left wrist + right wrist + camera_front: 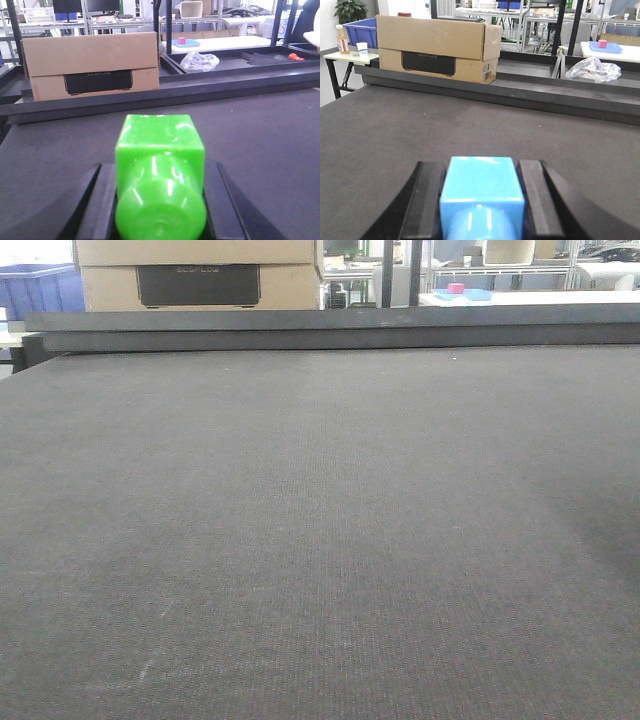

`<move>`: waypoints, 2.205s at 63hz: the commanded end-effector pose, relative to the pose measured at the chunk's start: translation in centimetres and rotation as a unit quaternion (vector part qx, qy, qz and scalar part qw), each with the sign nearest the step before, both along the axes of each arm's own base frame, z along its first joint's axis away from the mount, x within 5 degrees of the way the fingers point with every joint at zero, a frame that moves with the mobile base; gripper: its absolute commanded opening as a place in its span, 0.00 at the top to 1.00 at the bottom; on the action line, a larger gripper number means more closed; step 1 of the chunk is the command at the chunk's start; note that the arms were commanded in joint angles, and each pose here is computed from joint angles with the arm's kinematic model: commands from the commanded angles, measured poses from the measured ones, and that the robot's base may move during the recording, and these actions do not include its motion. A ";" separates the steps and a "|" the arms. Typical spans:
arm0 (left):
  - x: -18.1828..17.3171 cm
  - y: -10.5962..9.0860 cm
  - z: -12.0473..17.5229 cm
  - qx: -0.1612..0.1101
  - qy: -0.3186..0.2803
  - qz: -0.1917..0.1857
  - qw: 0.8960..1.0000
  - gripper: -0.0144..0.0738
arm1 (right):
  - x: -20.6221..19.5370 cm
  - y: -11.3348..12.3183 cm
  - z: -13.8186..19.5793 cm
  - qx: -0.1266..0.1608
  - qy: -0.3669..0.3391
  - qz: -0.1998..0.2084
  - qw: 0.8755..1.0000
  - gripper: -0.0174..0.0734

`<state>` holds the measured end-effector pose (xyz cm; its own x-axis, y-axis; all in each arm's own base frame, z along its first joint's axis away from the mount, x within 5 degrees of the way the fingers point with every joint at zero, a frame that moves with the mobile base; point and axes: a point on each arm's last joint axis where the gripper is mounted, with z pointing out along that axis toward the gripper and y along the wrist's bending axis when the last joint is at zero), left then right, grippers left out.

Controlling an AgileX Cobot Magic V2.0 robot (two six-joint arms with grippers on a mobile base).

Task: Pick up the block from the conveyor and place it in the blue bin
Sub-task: 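Lift both held blocks up off the belt, then drive the base away from the conveyor holding both blocks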

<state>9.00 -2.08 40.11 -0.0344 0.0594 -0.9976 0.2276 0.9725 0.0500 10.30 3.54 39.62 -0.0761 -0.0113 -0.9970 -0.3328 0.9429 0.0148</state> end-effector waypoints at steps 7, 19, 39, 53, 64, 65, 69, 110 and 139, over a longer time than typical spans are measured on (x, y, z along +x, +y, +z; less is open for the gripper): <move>-0.3 -0.2 0.5 -0.032 -0.012 -0.013 0.999 0.96 | -0.2 0.0 0.7 0.022 -0.031 0.001 0.999 0.99; -0.3 -0.2 0.5 -0.032 -0.012 -0.013 0.999 0.96 | -0.2 0.0 0.5 0.023 -0.020 0.004 1.000 0.99; -0.3 -0.2 0.5 -0.032 -0.012 -0.013 0.999 0.96 | -0.2 0.0 0.5 0.022 -0.019 0.004 1.000 0.99; -0.3 -0.2 0.5 -0.032 -0.013 -0.013 0.999 0.96 | -0.2 0.0 0.5 0.022 -0.019 0.004 1.000 0.99; -0.3 -0.2 0.5 -0.032 -0.013 -0.013 0.999 0.96 | -0.2 0.0 0.5 0.022 -0.019 0.004 1.000 0.99; -0.3 -0.2 0.5 -0.032 -0.013 -0.013 0.999 0.96 | -0.2 0.0 0.5 0.022 -0.019 0.004 1.000 0.99; -0.3 -0.2 0.5 -0.032 -0.013 -0.013 0.999 0.96 | -0.2 0.0 0.5 0.022 -0.019 0.004 1.000 0.99; -0.3 -0.2 0.5 -0.031 -0.013 -0.012 0.999 0.96 | -0.2 0.0 0.5 0.022 -0.019 0.004 1.000 0.99; -0.3 -0.2 0.5 -0.031 -0.013 -0.012 0.999 0.96 | -0.2 0.0 0.5 0.022 -0.019 0.004 1.000 0.99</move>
